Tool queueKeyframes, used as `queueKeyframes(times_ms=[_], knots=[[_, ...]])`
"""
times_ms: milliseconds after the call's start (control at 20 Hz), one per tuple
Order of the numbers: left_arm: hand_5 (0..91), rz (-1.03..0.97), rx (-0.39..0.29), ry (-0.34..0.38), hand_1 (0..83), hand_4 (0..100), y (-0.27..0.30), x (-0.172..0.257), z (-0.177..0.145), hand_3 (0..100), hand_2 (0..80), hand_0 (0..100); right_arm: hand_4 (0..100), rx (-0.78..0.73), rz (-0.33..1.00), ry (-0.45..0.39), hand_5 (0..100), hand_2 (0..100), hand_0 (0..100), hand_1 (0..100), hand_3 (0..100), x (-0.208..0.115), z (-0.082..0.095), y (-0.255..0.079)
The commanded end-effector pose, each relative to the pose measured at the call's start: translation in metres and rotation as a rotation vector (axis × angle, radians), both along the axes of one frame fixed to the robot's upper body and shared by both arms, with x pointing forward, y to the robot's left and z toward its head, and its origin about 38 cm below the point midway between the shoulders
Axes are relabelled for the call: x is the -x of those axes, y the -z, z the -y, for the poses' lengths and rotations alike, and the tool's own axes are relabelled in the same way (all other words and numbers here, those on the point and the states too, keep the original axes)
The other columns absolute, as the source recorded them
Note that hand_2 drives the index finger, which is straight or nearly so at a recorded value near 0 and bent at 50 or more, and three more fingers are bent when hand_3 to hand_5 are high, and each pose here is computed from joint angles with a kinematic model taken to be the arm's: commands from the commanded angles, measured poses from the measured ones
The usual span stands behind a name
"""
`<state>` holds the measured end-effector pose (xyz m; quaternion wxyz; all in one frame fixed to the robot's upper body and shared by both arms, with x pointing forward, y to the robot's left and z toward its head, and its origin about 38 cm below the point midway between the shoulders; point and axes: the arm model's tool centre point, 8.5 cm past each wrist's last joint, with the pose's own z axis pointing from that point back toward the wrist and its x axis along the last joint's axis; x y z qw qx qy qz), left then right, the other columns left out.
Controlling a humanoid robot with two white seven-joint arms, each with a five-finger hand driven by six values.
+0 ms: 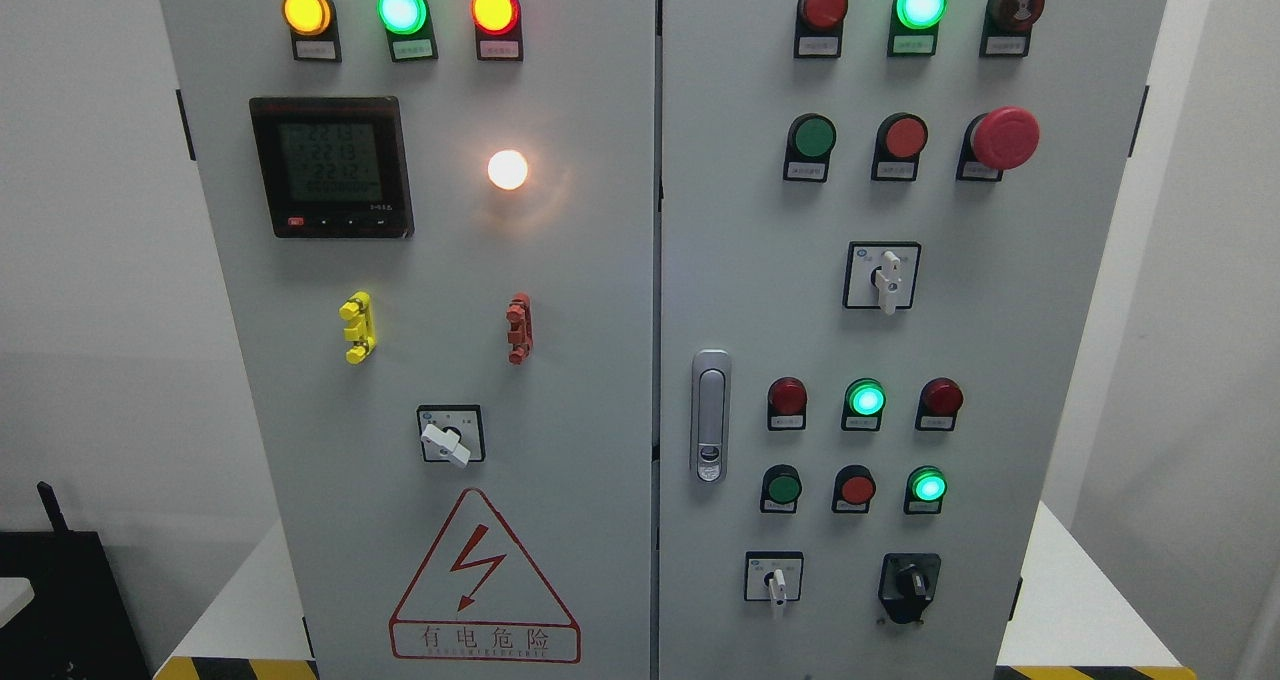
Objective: Release door handle
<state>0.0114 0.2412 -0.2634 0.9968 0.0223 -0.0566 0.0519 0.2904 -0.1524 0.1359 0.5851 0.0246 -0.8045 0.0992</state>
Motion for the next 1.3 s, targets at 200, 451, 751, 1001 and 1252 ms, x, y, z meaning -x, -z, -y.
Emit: queueKeyframes(times_ms=[200, 451, 751, 1001, 1252], knots=[[0.0, 0.000, 0.002, -0.001, 38.9, 0, 0.001, 0.009, 0.001, 0, 0.0, 12, 0, -0.008, 0.008, 0.007, 1, 0, 38, 0, 0, -0.001, 0.000, -0.003], [0.0, 0.000, 0.002, -0.001, 38.9, 0, 0.001, 0.009, 0.001, 0, 0.0, 12, 0, -0.006, 0.009, 0.004, 1, 0, 38, 0, 0, -0.001, 0.000, -0.003], [0.0, 0.000, 0.002, -0.001, 38.9, 0, 0.001, 0.009, 0.001, 0, 0.0, 12, 0, -0.001, 0.020, 0.036, 8, 0, 39, 0, 0, 0.000, 0.004, -0.003], [0.0, 0.000, 0.002, -0.001, 38.9, 0, 0.001, 0.009, 0.001, 0, 0.0, 12, 32, 0.067, 0.087, 0.077, 40, 0, 39, 0, 19, 0.003, 0.002, -0.007], [0.0, 0.000, 0.002, -0.001, 38.9, 0, 0.001, 0.009, 0.001, 0, 0.0, 12, 49, 0.154, 0.152, 0.093, 61, 0, 39, 0, 45, 0.005, -0.006, -0.012]])
